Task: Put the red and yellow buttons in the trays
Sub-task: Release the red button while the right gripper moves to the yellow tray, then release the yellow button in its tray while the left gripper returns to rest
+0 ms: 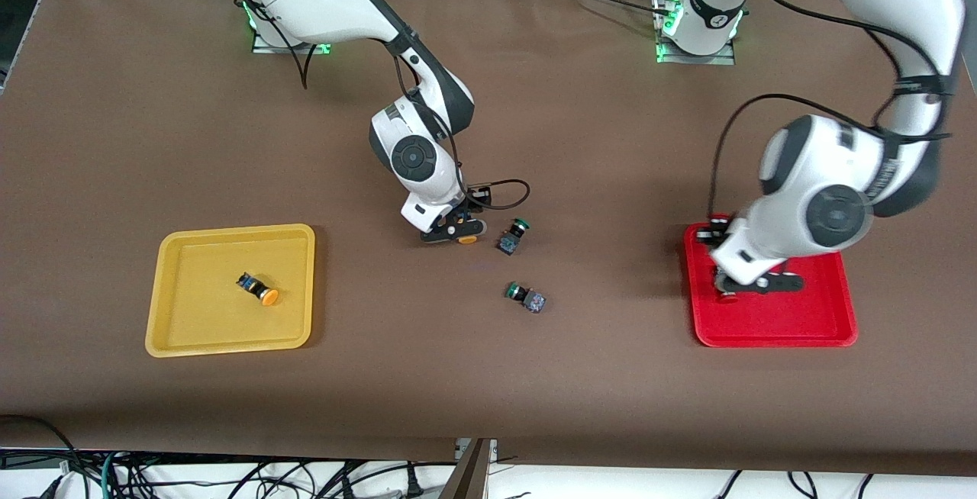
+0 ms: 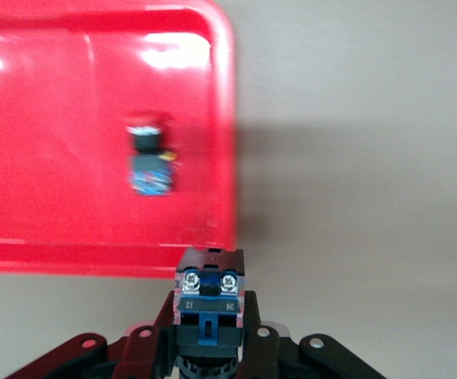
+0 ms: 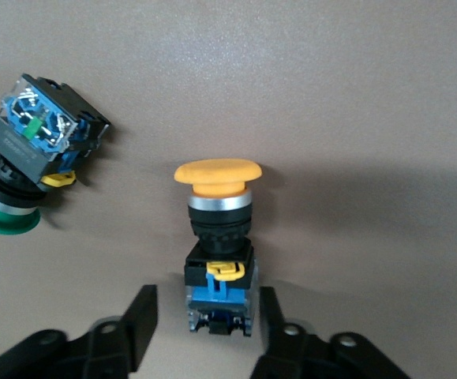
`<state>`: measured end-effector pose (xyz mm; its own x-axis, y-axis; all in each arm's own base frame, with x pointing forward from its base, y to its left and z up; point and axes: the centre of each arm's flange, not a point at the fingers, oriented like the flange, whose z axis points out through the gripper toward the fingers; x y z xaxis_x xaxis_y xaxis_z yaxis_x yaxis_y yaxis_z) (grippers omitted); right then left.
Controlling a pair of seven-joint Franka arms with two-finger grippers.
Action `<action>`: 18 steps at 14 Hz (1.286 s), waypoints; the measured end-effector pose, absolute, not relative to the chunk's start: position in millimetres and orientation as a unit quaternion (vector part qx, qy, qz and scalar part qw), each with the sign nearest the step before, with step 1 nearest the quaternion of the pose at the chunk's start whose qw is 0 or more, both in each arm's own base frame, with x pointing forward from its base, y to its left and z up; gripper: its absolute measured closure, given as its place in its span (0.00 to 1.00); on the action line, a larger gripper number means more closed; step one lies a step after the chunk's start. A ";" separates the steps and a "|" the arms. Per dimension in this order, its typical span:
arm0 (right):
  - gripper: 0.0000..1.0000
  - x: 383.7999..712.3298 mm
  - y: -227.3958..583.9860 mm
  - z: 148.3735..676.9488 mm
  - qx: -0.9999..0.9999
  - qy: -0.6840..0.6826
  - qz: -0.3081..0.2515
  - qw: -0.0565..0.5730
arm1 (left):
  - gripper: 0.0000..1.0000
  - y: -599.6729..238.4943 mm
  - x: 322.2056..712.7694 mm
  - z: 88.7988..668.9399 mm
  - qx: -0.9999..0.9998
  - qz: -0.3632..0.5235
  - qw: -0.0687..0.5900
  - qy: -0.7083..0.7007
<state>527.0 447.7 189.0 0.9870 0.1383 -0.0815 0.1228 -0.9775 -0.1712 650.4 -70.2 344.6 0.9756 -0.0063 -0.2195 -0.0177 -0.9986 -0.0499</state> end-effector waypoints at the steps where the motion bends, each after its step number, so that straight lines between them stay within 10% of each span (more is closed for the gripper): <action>1: 0.57 527.7 447.1 189.1 -0.993 -0.066 0.045 0.083 | 0.67 -40.1 653.4 344.2 -0.993 0.109 0.039 0.028; 14: 0.67 623.9 204.2 286.7 -0.971 -0.220 0.086 -0.033 | 0.66 93.2 674.5 193.1 -0.994 0.023 0.023 0.104; 18: 0.67 628.8 142.7 259.6 -0.975 -0.202 0.079 -0.049 | 0.33 89.9 677.5 204.4 -0.994 0.018 0.025 0.107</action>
